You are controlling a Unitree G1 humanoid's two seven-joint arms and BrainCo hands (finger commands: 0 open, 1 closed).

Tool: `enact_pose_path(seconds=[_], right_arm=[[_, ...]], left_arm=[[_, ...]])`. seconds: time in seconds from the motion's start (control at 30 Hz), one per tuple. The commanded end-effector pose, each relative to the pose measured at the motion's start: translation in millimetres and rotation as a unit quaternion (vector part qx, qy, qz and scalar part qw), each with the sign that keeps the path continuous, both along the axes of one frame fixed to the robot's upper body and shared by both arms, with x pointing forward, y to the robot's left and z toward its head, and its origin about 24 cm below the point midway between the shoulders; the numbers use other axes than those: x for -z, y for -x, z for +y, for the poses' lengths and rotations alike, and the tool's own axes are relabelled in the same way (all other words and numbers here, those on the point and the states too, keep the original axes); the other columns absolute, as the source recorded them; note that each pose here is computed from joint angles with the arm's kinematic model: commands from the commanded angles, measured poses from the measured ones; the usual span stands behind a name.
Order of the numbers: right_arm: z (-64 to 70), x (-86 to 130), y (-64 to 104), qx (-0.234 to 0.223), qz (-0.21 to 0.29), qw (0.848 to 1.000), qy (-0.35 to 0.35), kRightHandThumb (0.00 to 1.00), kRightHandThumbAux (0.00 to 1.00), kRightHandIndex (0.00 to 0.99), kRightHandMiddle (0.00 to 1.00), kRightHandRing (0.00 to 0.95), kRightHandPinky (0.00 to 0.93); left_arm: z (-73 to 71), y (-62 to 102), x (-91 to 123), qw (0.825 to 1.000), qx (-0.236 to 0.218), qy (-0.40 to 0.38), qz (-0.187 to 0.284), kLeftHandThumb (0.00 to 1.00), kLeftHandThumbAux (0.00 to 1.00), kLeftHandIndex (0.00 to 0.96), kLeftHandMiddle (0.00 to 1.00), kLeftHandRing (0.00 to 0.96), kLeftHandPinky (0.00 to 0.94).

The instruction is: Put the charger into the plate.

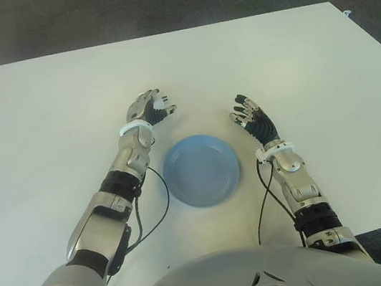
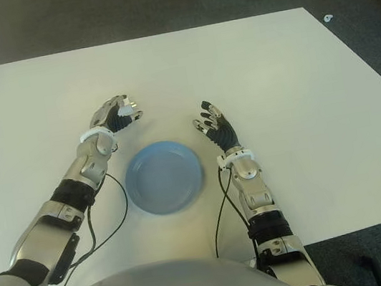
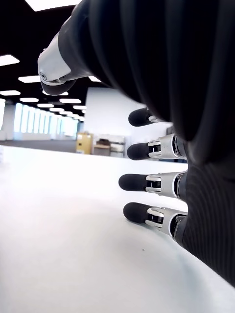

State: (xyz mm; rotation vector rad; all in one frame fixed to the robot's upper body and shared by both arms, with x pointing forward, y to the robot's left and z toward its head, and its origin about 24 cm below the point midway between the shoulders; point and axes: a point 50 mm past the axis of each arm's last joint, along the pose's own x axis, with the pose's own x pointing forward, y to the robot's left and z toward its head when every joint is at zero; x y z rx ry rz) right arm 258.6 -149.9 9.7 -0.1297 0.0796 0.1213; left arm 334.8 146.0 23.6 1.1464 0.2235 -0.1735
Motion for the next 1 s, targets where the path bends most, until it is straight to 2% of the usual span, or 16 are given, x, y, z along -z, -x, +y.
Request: enact_pose_path(seconds=[0.03, 0.4, 0.57, 0.73, 1.0], right_arm=[[-2.1, 3.2, 3.1, 0.003, 0.006, 1.0, 0.002, 0.189, 0.62, 0.019, 0.097, 0.104, 0.135], [-2.3, 2.4, 3.5, 0.005, 0.004, 1.0, 0.003, 0.189, 0.612, 0.018, 0.1, 0.105, 0.129], [-2.7, 2.7, 3.7, 0.006, 0.004, 1.0, 0.002, 0.189, 0.618, 0.016, 0.098, 0.103, 0.129], [-3.7, 2.8, 4.2, 0.009, 0.005, 1.0, 0.002, 0.189, 0.627, 0.011, 0.099, 0.105, 0.129], [-4.4, 3.5, 3.7, 0.011, 0.006, 1.0, 0.003, 0.19, 0.636, 0.009, 0.106, 0.109, 0.127]], left_arm=[[4.8, 5.3, 11.6, 1.0, 0.001, -0.017, 0.024, 0.0, 0.339, 0.0, 0.0, 0.0, 0.0], [11.5, 15.9, 17.2, 0.998, 0.025, -0.031, 0.039, 0.0, 0.345, 0.0, 0.0, 0.0, 0.0], [25.6, 29.2, 19.8, 0.996, 0.044, -0.051, 0.055, 0.0, 0.358, 0.0, 0.0, 0.0, 0.0], [43.2, 56.1, -2.5, 0.993, 0.072, -0.071, 0.057, 0.0, 0.365, 0.0, 0.0, 0.0, 0.0], [44.4, 78.3, -39.5, 0.993, 0.086, -0.075, 0.042, 0.0, 0.361, 0.0, 0.0, 0.0, 0.019]])
